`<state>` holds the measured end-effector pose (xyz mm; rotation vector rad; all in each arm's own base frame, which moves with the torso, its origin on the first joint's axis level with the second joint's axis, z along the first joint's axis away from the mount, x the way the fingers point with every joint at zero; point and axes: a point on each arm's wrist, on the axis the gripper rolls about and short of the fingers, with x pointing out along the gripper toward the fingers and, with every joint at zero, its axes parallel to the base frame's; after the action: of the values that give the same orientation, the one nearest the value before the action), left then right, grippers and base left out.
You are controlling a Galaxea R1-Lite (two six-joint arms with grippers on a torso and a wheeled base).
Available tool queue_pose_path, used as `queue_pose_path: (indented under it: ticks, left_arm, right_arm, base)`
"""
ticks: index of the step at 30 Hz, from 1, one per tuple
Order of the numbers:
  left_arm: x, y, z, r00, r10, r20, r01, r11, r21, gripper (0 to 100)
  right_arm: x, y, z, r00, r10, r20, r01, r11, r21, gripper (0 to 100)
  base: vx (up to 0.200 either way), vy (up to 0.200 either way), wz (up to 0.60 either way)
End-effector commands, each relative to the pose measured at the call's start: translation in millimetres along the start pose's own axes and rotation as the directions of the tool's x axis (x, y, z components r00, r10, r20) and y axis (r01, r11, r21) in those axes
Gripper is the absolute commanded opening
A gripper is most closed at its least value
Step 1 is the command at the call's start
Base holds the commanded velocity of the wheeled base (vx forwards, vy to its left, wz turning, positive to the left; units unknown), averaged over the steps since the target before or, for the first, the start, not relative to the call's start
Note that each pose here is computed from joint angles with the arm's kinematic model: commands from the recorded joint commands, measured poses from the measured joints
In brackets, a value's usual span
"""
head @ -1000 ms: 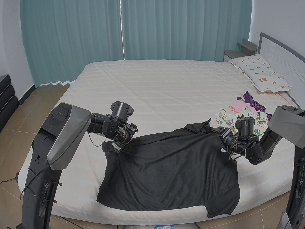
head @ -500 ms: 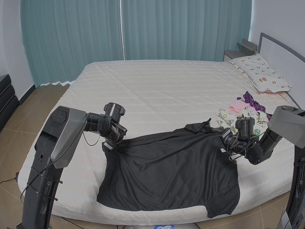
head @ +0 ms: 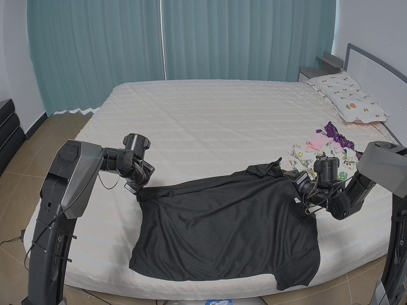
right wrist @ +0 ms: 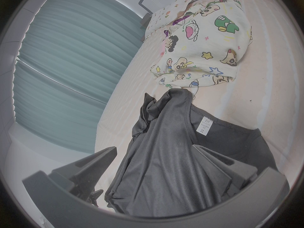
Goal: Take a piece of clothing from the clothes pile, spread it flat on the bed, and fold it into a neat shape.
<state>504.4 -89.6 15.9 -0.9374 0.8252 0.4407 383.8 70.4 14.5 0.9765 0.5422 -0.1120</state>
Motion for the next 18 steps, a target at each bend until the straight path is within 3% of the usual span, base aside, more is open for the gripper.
queue_pose_path:
  ticks: [1,2,3,18]
  left_arm:
    - [-4.9,-0.2,7.8,1.000,-0.005,0.004,0.005,1.000,-0.011,0]
    - [-4.8,0.2,7.6,1.000,-0.002,0.003,0.002,1.000,-0.009,0]
    - [-3.8,1.3,7.0,1.000,0.002,0.001,-0.002,1.000,-0.008,100]
    - [-0.1,13.2,0.3,0.998,0.034,-0.049,-0.031,0.997,0.064,100]
  right_arm:
    - [0.4,-0.6,-0.5,1.000,-0.002,-0.001,0.002,1.000,0.000,100]
    - [0.4,-0.6,-0.5,1.000,-0.002,-0.001,0.002,1.000,0.000,100]
    - [0.3,-0.9,-0.7,1.000,-0.003,-0.002,0.003,1.000,0.000,100]
    - [0.3,-0.9,-0.7,1.000,-0.003,-0.002,0.003,1.000,0.000,100]
  base:
    - [0.000,0.000,0.00]
    - [0.000,0.000,0.00]
    - [0.000,0.000,0.00]
    - [0.000,0.000,0.00]
